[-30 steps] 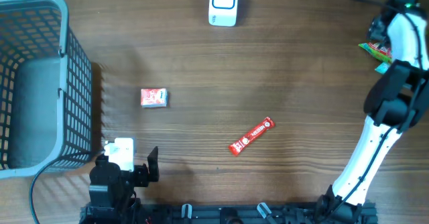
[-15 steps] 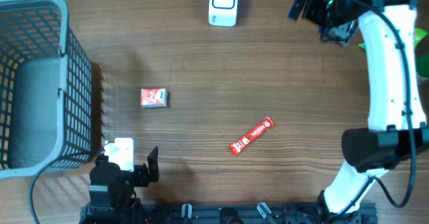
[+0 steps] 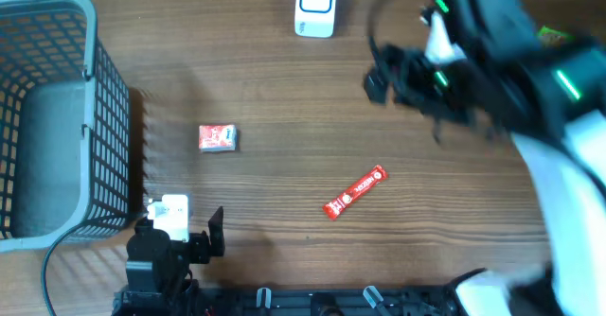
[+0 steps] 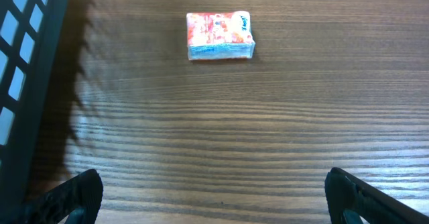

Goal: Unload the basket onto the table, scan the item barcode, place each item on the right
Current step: 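Carry the Haribo bag right and drop it near the jar, then reach the right gripper down and grasp the red Nescafe stick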

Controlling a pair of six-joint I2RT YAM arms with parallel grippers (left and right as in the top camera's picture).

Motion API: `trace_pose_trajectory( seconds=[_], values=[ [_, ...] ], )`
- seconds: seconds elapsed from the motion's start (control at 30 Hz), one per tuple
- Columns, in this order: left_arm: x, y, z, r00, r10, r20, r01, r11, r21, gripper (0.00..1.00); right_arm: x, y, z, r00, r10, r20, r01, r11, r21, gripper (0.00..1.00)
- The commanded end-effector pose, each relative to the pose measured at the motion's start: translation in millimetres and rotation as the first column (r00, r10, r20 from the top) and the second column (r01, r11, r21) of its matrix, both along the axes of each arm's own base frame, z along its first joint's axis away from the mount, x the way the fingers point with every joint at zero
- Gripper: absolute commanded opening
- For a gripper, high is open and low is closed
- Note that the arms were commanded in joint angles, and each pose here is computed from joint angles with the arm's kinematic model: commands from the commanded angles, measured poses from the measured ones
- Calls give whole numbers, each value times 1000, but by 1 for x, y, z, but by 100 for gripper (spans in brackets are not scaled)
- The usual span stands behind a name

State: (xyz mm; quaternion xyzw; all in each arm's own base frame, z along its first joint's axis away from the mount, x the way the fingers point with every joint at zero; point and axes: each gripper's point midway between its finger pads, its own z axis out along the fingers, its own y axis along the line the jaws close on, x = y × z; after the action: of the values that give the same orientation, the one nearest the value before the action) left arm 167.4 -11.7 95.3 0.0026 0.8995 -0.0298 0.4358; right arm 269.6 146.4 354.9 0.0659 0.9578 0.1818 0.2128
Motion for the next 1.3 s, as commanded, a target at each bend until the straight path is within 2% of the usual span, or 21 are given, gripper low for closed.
trace_pose_trajectory(
  seconds=[0.0,0.07,0.2,0.23,0.3,0.37,0.47,0.7,0.97,1.13,1.2,1.27],
  values=[
    [0,0,0,1000,-9,1,9,1000,14,100,-28,-63,-12,965,-250,81,260,954,-151,100],
    [0,0,0,1000,-9,1,9,1000,14,100,-28,-76,-45,939,-335,77,343,919,-193,100],
    [0,0,-1,1000,-9,1,9,1000,14,100,-1,-14,-161,974,-198,-111,192,979,-67,100],
    [0,0,0,1000,-9,1,9,1000,14,100,0,-3,-186,962,-208,-177,204,978,-39,100],
    [0,0,0,1000,-9,1,9,1000,14,100,-3,7,-229,888,-314,-336,322,946,-34,95],
    [0,0,0,1000,-9,1,9,1000,14,100,-11,14,-263,787,-389,-478,396,914,-91,81],
    [0,0,0,1000,-9,1,9,1000,14,100,-16,22,-295,706,-411,-576,411,901,-140,78],
    [0,0,0,1000,-9,1,9,1000,14,100,-18,21,-330,656,-444,-611,413,888,-203,78],
    [0,0,0,1000,-9,1,9,1000,14,100,-43,14,-358,600,-480,-640,430,868,-249,75],
    [0,0,0,1000,-9,1,9,1000,14,100,-55,27,-373,596,-456,-661,441,874,-206,74],
    [0,0,0,1000,-9,1,9,1000,14,100,-55,27,-378,606,-471,-642,448,868,-214,69],
    [0,0,0,1000,-9,1,9,1000,14,100,-58,18,-382,598,-521,-609,470,843,-260,54]
  ],
)
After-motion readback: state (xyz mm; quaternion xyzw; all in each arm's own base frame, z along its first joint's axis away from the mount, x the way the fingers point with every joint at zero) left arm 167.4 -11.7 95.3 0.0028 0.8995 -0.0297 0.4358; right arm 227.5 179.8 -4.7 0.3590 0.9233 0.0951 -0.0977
